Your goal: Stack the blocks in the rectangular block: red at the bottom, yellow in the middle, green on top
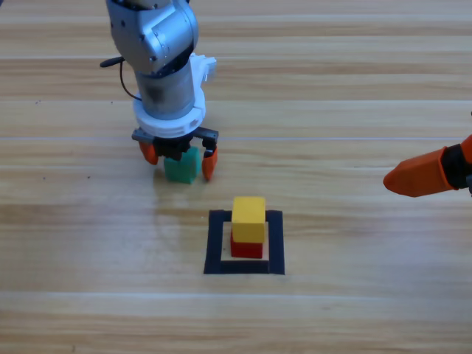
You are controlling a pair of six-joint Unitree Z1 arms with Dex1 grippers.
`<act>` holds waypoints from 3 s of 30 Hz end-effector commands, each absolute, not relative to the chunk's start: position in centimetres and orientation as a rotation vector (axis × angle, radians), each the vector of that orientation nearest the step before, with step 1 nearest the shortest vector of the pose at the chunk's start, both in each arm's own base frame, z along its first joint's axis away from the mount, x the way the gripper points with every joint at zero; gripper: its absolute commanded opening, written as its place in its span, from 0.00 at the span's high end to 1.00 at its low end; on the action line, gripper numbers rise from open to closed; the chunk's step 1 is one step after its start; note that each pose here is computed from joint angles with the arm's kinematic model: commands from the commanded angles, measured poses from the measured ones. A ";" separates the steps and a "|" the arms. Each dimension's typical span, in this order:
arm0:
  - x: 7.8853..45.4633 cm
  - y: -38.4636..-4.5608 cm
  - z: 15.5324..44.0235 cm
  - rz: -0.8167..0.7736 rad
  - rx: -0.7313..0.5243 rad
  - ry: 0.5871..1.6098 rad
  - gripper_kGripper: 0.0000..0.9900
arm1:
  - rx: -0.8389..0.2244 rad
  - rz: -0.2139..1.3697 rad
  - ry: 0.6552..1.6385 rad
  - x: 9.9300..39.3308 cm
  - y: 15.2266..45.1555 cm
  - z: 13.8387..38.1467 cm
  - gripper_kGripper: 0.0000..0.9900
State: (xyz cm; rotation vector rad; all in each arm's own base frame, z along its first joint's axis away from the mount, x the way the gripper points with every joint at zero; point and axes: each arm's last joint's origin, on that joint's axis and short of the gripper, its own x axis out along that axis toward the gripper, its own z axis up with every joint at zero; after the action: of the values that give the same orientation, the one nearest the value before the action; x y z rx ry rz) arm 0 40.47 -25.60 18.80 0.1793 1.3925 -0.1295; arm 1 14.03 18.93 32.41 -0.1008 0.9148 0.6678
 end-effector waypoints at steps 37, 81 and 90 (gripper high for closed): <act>23.5 -30.9 38.0 -0.041 -0.125 1.261 1.00 | -0.092 0.669 0.923 14.2 18.3 32.3 0.01; 27.3 -38.5 26.4 -0.036 0.112 1.450 1.00 | -0.094 0.613 0.893 13.7 16.2 32.6 0.01; 27.2 -38.4 26.4 0.013 0.058 1.458 1.00 | -0.095 0.617 0.901 13.8 16.3 32.4 0.01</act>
State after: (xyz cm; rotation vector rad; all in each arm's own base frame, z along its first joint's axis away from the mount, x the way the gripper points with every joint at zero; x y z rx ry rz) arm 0 27.58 -37.42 28.62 0.0355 1.4178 -0.0214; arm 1 14.25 17.70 32.40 -0.1007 0.9016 0.6383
